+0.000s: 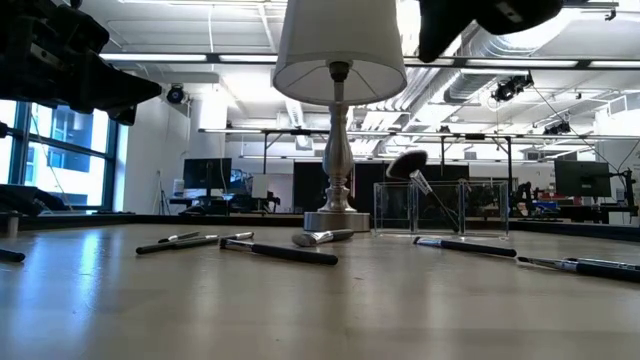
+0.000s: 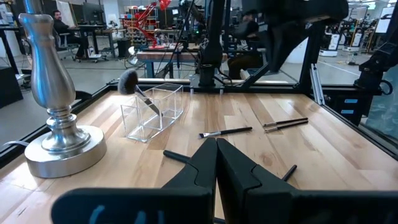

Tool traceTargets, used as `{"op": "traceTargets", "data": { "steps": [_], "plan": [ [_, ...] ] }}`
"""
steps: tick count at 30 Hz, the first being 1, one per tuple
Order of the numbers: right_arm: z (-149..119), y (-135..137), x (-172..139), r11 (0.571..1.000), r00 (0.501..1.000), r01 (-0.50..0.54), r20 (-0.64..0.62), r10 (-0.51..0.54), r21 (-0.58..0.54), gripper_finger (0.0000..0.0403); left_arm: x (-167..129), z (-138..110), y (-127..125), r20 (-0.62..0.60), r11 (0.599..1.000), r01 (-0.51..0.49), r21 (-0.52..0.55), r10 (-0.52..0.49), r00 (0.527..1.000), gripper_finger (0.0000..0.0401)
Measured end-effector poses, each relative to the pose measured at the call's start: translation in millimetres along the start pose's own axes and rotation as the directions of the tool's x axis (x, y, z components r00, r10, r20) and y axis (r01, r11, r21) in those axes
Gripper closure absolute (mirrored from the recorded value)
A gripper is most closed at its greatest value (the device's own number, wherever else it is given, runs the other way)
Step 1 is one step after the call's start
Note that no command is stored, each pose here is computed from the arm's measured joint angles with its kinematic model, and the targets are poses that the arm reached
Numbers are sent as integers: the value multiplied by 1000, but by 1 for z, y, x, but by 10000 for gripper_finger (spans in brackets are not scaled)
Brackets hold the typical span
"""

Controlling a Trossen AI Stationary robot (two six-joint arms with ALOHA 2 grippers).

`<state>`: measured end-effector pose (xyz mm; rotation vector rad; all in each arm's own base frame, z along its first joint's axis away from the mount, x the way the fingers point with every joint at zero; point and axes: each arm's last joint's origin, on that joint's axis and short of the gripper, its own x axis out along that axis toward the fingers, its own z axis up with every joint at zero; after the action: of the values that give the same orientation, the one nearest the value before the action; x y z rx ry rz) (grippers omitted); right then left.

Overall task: Put items in baskets/containers
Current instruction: Put the black lash brush into the transparent organizer

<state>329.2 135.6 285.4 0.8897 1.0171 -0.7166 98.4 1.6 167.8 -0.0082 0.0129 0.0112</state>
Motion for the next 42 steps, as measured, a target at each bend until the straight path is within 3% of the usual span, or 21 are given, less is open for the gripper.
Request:
{"op": "traceTargets", "data": {
  "steps": [10,17,25,31,35,42],
  "plan": [
    [-10,-4,5,1000,1000,24,-3,-24,9,399,0,0,0,0,1000,0,0,0,1000,400],
    [-9,-4,5,985,1000,27,0,-28,-171,399,0,0,0,-1,1000,0,0,0,1000,400],
    [-13,-4,4,981,997,7,-68,-21,-196,401,0,0,0,0,1000,0,0,0,1000,400],
    [-22,-5,1,955,999,15,-44,-29,-298,402,0,0,0,0,1000,0,-30,0,1000,400],
    [-24,-9,0,932,997,64,-21,-77,-356,402,0,0,-1,3,992,21,-128,-21,1000,400],
    [-27,-24,9,876,994,82,-27,-108,-476,402,-1,15,-2,5,991,48,-126,-48,999,400]
  ]
}}
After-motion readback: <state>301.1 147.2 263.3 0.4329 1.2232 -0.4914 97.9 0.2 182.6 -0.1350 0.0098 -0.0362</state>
